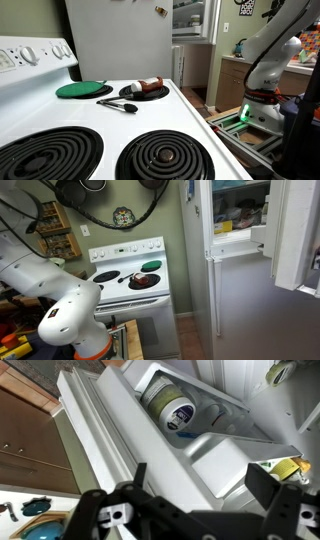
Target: Put the lunchbox in the fridge and then close the top fridge door
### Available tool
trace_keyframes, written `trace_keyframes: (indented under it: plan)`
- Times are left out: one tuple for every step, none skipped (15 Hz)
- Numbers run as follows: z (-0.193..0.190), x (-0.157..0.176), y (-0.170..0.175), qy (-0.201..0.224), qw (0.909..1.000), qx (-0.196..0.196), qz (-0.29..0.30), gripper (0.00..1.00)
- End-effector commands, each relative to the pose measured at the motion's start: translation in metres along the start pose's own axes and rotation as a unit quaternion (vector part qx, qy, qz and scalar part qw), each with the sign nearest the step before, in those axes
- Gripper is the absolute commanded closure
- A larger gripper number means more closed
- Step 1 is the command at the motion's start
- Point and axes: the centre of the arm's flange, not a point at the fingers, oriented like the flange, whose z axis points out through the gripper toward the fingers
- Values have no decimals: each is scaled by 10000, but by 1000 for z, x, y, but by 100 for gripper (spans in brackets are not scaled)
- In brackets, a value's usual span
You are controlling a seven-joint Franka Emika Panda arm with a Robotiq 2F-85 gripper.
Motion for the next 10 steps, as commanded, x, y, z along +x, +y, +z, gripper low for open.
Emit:
trace_keyframes:
  plan:
    - [-10,11,13,-88,9958,461,-790,0]
    - [-14,17,19,-154,9933,544,-1006,0]
    - [-16,26,29,-164,9897,605,-1289,0]
    - [-14,33,41,-234,9855,628,-1558,0]
    - [-8,40,54,-313,9809,637,-1809,0]
    - [-4,46,64,-327,9755,692,-2063,0]
    - [2,51,74,-406,9699,739,-2286,0]
    - [8,54,82,-432,9632,764,-2541,0]
    - [10,58,89,-533,9561,872,-2746,0]
    - [15,61,95,-577,9487,974,-2953,0]
